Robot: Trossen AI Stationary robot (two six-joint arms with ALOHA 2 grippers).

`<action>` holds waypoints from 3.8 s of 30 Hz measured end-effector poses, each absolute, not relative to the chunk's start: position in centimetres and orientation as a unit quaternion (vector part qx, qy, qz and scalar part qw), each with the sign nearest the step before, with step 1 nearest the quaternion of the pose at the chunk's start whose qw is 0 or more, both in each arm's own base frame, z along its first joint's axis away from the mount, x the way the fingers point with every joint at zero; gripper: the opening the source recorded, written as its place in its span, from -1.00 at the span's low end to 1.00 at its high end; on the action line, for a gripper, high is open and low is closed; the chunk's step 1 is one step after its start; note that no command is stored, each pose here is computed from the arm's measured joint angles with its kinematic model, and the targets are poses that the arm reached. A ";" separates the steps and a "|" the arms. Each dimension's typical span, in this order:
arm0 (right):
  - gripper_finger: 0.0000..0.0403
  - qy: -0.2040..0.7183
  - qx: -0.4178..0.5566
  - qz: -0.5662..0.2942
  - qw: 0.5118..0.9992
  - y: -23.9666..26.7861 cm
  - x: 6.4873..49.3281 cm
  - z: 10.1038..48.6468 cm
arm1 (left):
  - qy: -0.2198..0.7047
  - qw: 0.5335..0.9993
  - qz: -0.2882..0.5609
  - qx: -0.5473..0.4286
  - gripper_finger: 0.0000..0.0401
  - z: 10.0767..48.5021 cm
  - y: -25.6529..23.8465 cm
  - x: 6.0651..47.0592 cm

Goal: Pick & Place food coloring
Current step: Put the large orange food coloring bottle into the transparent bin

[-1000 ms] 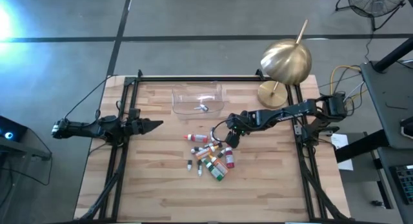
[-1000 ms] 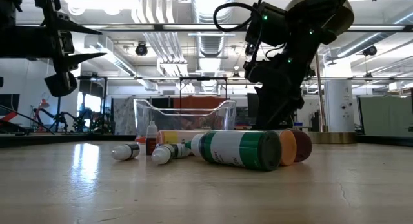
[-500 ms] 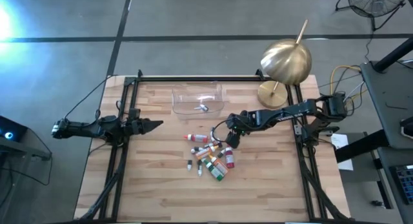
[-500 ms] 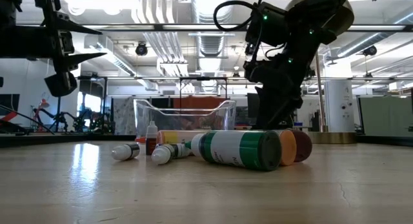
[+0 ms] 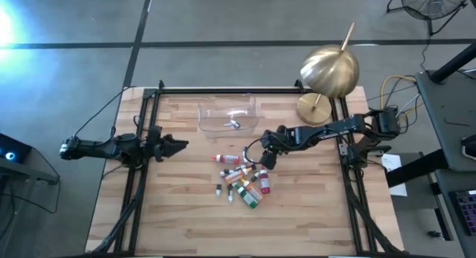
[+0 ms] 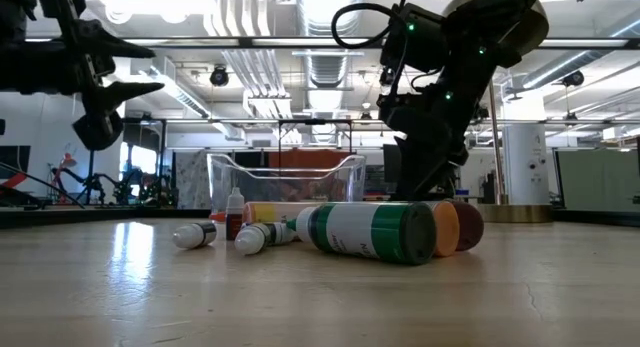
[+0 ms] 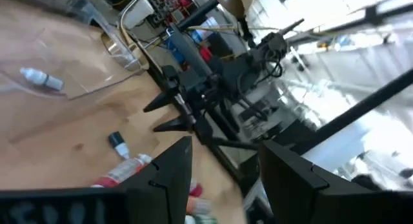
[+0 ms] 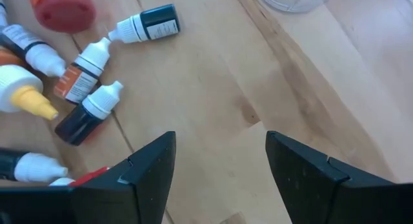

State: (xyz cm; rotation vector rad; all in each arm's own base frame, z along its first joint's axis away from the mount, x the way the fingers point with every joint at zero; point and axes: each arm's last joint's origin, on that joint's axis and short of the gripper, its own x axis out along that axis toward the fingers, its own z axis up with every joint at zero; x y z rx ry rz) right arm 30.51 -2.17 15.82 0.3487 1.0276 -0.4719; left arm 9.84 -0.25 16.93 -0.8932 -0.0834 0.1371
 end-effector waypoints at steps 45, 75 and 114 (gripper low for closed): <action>0.16 0.508 0.205 -0.200 0.812 -1.9 30.2 15.6 | 0.368 0.922 0.086 -0.089 -0.26 22.4 -1.7 21.4; 0.16 0.527 0.147 -0.188 0.816 -2.0 29.9 15.5 | 0.545 0.834 0.069 0.041 -0.26 16.6 -1.0 30.4; 0.16 0.518 0.134 -0.194 0.822 -2.2 30.1 15.6 | 0.501 0.848 0.168 0.032 -0.54 25.7 1.5 32.7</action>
